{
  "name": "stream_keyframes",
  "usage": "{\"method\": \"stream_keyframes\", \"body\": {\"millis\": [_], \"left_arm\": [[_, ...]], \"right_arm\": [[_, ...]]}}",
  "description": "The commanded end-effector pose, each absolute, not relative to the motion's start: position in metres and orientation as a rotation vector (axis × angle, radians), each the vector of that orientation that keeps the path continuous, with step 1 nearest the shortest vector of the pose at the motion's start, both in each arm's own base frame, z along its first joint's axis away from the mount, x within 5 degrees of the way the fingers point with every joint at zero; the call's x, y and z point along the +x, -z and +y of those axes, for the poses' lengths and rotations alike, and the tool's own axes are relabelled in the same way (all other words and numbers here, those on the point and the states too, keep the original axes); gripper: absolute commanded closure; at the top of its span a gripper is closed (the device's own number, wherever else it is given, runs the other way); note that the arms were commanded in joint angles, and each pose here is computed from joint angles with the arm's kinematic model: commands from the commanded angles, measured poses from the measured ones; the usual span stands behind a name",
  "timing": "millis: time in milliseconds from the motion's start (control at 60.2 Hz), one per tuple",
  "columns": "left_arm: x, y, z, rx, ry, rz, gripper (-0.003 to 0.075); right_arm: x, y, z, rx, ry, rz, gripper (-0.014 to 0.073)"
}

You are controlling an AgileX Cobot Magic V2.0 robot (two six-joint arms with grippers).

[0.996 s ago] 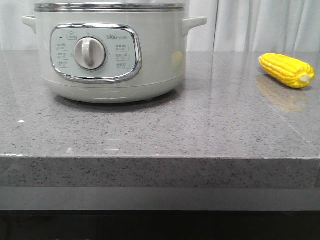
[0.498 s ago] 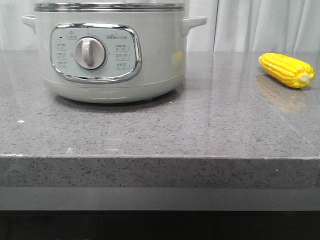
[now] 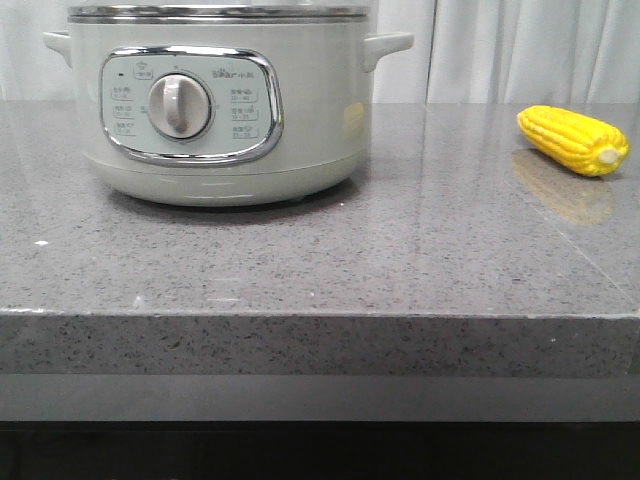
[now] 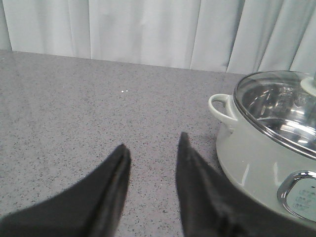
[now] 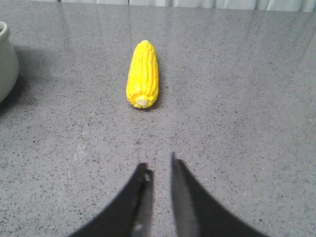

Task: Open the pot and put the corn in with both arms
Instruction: 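Reach the left gripper to the glass lid knob and grasp it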

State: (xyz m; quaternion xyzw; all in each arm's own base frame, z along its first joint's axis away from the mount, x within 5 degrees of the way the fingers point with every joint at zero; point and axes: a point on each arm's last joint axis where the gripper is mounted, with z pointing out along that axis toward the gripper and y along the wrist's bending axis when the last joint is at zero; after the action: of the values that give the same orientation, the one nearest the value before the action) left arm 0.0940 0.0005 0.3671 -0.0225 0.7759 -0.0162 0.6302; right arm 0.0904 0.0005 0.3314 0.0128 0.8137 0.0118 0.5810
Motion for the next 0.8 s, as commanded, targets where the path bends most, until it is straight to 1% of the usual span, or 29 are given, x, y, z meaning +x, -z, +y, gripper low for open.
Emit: {"method": "stream_keyframes", "body": {"millis": [0,50,116,266,432,515,747,780], "left_arm": [[0.098,-0.384,0.000,-0.050,0.051,1.672,0.0244],[0.100,-0.384,-0.001,-0.051,0.074,1.675,0.0211],[0.104,-0.384,-0.005,-0.040,0.117,1.666,0.0208],[0.120,-0.390,-0.017,0.025,0.203,1.641,0.0208],[0.142,-0.399,-0.038,0.121,0.307,1.631,0.0208],[0.157,-0.403,-0.054,0.179,0.359,1.644,0.0208],[0.195,-0.413,-0.102,0.298,0.477,1.613,0.0208],[0.206,-0.414,-0.113,0.315,0.490,1.619,0.0208]], "right_arm": [[0.093,-0.345,0.000,0.014,-0.002,1.818,0.0168],[0.093,-0.345,0.000,0.014,-0.002,1.817,0.0091],[0.094,-0.345,0.000,0.014,-0.002,1.815,0.0040],[0.094,-0.346,0.000,0.016,-0.005,1.814,0.0046],[0.094,-0.346,0.000,0.017,-0.008,1.814,0.0046],[0.094,-0.346,0.000,0.017,-0.008,1.814,0.0046],[0.094,-0.346,0.000,0.018,-0.009,1.814,0.0046],[0.094,-0.346,0.000,0.018,-0.009,1.814,0.0046]]}}
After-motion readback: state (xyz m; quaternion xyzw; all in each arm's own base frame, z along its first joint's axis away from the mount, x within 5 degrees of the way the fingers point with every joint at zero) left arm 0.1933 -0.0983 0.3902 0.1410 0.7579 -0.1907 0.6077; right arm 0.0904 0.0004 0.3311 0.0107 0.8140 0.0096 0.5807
